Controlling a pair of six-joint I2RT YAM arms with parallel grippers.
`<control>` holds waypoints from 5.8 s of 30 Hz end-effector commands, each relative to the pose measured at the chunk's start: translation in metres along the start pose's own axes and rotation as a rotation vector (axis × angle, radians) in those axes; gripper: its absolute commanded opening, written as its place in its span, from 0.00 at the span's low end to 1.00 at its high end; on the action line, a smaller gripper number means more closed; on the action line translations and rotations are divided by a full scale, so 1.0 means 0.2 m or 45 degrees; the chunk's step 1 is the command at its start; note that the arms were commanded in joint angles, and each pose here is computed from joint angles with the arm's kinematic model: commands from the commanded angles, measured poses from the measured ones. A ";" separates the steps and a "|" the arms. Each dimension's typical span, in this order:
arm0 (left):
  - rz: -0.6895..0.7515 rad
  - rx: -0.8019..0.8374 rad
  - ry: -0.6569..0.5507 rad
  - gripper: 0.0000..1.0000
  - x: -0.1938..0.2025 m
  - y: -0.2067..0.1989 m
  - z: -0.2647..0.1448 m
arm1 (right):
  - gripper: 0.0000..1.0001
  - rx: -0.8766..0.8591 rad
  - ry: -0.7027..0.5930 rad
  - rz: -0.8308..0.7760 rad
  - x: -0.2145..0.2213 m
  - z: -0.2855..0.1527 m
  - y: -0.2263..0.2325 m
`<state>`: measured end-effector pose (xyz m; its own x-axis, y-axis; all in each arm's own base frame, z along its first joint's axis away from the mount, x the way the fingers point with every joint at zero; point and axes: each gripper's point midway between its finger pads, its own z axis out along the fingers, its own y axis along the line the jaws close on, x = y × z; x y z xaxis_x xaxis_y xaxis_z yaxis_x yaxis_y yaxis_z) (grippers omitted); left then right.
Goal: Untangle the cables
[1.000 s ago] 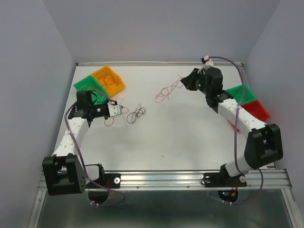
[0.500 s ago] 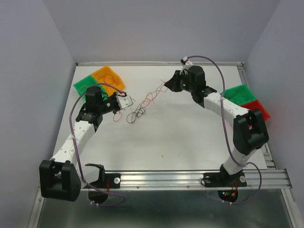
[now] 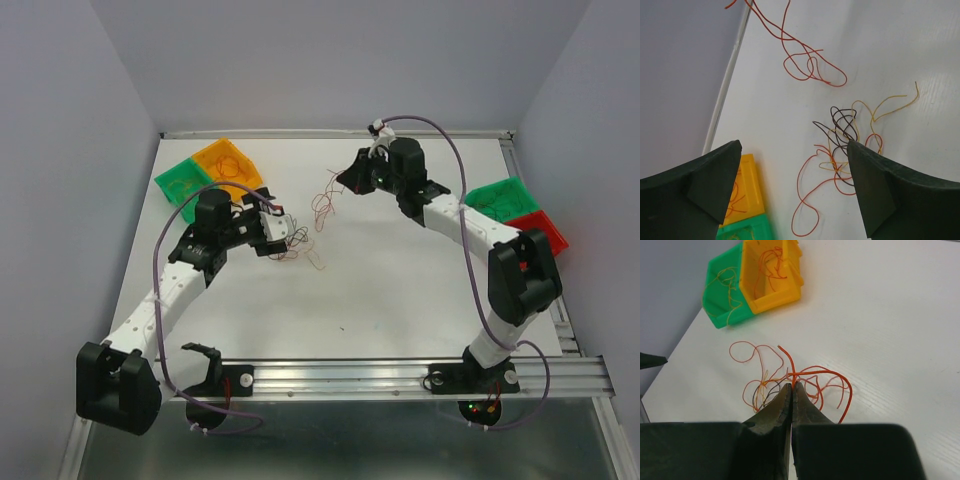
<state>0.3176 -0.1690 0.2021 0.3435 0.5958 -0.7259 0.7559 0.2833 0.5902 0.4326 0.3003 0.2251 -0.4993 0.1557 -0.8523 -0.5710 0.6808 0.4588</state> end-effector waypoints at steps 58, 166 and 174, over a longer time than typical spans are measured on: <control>-0.465 -0.569 -0.020 0.00 0.07 0.85 0.16 | 0.63 -0.201 -0.412 -0.302 -0.21 -0.33 0.52; -0.854 -0.673 0.565 0.70 1.17 1.42 0.35 | 0.60 -0.149 -0.311 -0.213 -0.02 -0.27 0.41; -0.917 -0.655 0.582 0.70 1.23 1.40 0.42 | 0.60 -0.146 -0.316 -0.209 -0.02 -0.28 0.41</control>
<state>0.6545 -0.0014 0.1287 -0.4698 0.3772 -0.7981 0.3379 0.9121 0.2322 0.3532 0.3135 0.2432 -0.3014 0.1704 -0.9382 -0.6813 0.6498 0.3369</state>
